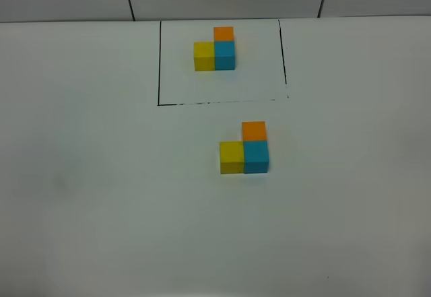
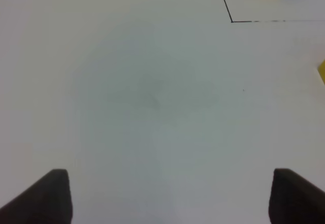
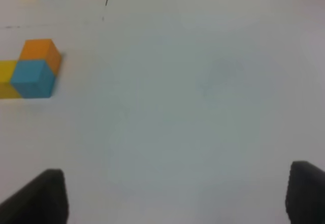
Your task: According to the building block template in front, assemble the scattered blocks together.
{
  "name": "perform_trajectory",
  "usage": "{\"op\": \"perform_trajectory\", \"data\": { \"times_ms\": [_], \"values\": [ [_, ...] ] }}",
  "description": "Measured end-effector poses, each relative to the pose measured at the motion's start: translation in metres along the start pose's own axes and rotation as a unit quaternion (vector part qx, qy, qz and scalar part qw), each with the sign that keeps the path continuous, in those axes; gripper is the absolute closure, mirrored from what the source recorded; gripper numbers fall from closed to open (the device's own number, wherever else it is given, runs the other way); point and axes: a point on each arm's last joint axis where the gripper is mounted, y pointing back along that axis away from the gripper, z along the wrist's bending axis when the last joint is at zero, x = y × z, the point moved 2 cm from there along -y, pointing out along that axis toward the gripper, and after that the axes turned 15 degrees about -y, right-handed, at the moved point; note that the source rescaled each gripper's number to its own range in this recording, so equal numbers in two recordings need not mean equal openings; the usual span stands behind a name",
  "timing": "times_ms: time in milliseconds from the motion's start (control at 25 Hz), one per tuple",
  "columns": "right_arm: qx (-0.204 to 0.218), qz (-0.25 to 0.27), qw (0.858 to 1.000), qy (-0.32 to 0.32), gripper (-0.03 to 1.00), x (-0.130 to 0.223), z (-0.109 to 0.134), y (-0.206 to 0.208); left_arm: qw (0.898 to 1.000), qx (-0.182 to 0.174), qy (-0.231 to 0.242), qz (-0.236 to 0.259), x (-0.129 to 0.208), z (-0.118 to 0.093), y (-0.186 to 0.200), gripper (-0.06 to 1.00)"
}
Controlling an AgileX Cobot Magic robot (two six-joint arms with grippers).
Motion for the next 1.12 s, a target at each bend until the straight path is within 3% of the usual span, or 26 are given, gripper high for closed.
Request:
{"op": "perform_trajectory", "data": {
  "times_ms": [1120],
  "values": [
    [0.035, -0.026, 0.999, -0.026, 0.28, 0.0005, -0.0037, 0.0038, 1.000, 0.000, 0.000, 0.000, 0.0000, 0.0000, 0.0000, 0.28]
  ]
}}
